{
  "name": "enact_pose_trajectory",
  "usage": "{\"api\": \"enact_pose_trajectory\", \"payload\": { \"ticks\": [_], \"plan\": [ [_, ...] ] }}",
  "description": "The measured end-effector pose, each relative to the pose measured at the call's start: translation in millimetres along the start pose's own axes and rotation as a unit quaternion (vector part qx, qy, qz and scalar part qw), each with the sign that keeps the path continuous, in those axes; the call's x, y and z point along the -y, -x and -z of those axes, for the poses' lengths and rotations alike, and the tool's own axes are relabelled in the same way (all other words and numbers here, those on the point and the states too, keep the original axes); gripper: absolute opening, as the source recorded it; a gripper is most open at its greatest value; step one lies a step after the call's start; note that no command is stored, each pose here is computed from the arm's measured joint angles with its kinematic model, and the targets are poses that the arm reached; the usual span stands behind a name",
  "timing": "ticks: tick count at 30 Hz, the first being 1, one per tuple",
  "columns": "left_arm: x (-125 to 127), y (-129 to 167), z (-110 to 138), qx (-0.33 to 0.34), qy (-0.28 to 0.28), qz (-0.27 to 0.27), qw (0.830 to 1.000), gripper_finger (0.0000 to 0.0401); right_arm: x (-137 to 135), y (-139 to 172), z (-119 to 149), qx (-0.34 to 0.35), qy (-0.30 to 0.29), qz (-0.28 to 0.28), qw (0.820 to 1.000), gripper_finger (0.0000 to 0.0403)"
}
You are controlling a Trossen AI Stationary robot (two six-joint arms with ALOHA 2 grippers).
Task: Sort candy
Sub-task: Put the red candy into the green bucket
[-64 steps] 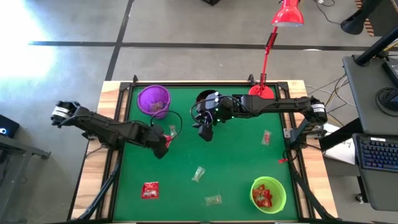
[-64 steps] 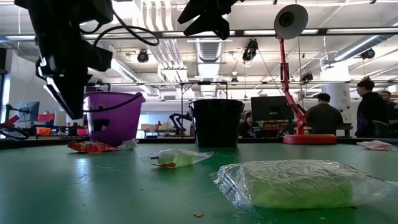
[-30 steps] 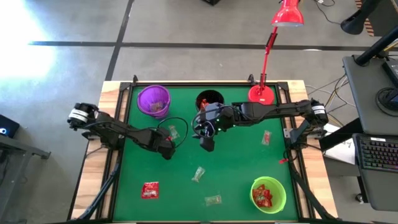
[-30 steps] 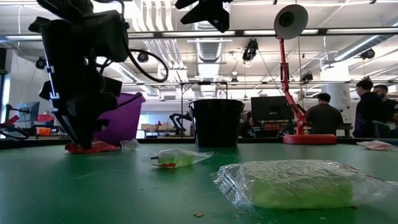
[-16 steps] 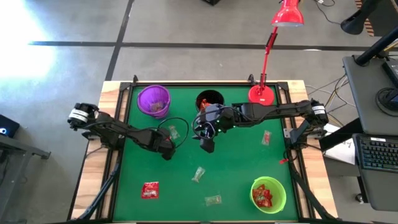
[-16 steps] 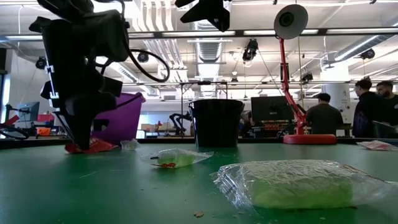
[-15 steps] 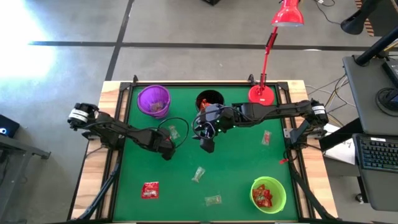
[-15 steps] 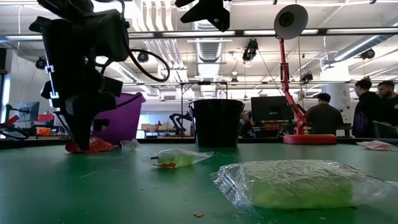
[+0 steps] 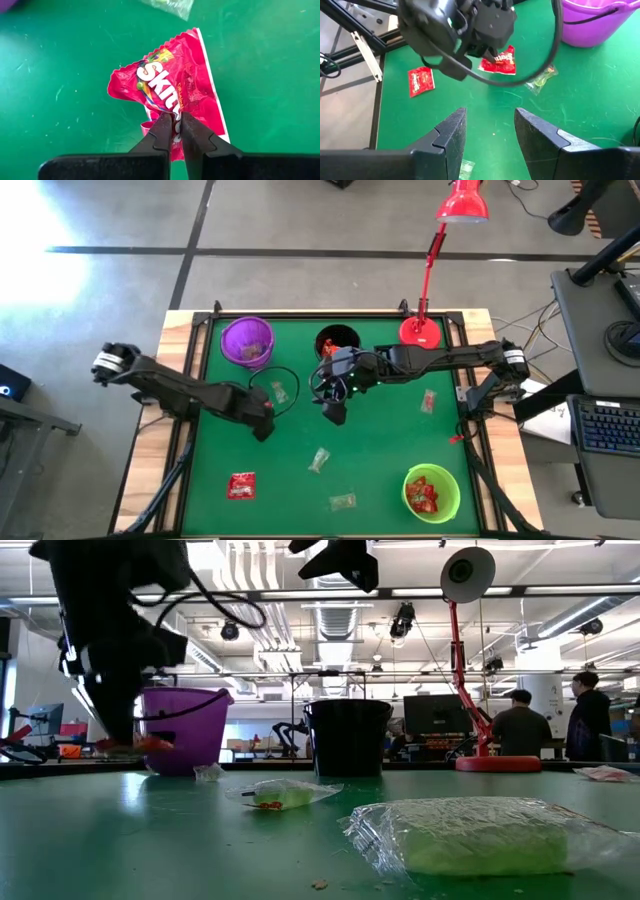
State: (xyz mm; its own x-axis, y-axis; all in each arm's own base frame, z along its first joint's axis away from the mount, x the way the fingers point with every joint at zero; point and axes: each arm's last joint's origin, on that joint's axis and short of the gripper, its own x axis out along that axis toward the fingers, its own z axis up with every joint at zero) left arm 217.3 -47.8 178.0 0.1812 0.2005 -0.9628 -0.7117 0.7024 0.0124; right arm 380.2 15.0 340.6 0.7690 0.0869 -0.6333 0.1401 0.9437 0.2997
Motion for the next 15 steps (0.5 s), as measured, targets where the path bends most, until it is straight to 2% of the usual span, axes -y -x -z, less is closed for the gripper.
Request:
{"api": "enact_pose_trajectory", "payload": {
  "ticks": [8, 15],
  "plan": [
    [-14.9, 44.6, -3.1, 0.07, 0.019, 0.084, 0.994, 0.0, -0.2, 0.0, 0.1, 0.0, 0.003, 0.0, 1.0, 0.016],
    [-26.2, 76.4, -9.1, 0.171, 0.025, 0.133, 0.976, 0.0, 0.0, -4.4, -0.8, 0.006, 0.004, -0.002, 1.0, 0.016]
  ]
}}
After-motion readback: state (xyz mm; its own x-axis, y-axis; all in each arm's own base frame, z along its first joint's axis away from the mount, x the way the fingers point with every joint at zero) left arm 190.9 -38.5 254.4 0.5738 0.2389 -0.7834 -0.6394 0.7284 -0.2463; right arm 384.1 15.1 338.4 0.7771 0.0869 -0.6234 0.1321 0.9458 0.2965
